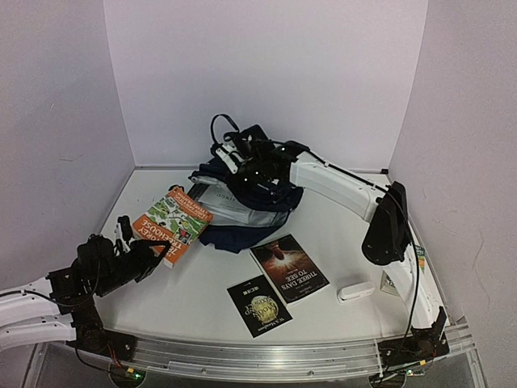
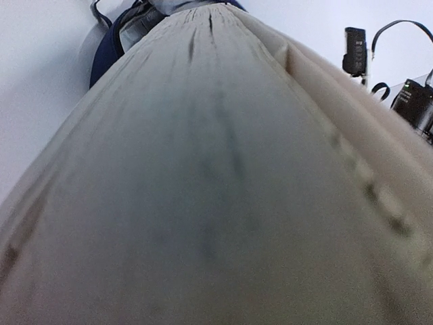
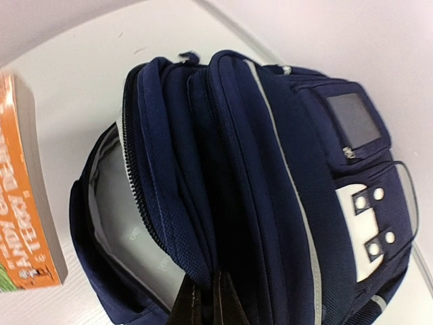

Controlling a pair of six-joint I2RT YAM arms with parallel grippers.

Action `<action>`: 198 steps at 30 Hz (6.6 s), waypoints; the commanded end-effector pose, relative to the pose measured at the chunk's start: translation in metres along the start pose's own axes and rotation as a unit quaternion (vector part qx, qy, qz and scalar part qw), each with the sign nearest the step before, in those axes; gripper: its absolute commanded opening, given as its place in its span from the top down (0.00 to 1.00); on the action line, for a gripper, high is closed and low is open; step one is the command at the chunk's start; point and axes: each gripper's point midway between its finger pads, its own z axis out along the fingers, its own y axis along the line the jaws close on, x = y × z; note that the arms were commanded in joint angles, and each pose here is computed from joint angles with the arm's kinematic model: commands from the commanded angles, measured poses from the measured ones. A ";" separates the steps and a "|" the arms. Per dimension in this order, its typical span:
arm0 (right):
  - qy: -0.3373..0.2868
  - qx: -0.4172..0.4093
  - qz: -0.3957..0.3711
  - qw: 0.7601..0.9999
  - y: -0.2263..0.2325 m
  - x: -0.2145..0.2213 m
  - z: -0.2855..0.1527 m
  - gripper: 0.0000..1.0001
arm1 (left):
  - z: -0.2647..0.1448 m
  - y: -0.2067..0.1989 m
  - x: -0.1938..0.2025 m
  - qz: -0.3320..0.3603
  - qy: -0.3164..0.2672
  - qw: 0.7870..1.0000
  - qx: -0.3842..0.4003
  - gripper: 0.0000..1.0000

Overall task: Pack the student bag
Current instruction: Place the book in the student bag, then move the book to the center of the board.

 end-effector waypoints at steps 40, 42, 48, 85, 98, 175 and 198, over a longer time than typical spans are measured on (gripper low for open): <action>-0.165 -0.023 0.038 0.985 -0.021 -0.105 -0.113 1.00 | 0.229 -0.062 -0.035 -0.258 -0.002 0.961 0.098 1.00; -0.161 -0.025 0.039 0.986 -0.020 -0.103 -0.110 1.00 | 0.240 -0.057 -0.034 -0.262 0.001 0.961 0.093 0.97; -0.155 -0.027 0.037 0.987 -0.019 -0.098 -0.108 1.00 | 0.243 -0.052 -0.036 -0.244 0.002 0.969 0.043 0.62; -0.144 -0.029 0.038 0.988 -0.017 -0.091 -0.104 1.00 | 0.250 -0.053 -0.052 -0.193 0.029 0.979 -0.053 0.56; -0.146 -0.025 0.039 0.988 -0.023 -0.092 -0.101 1.00 | 0.190 -0.045 -0.030 -0.159 0.021 0.977 -0.140 0.14; -0.031 -0.180 0.146 0.972 -0.013 0.006 -0.092 0.21 | 0.130 -0.091 -0.053 0.042 -0.011 0.998 -0.047 0.33; 0.302 -0.052 0.205 0.930 -0.123 0.320 -0.261 0.04 | 0.178 -0.122 -0.020 0.104 0.065 0.992 0.010 0.26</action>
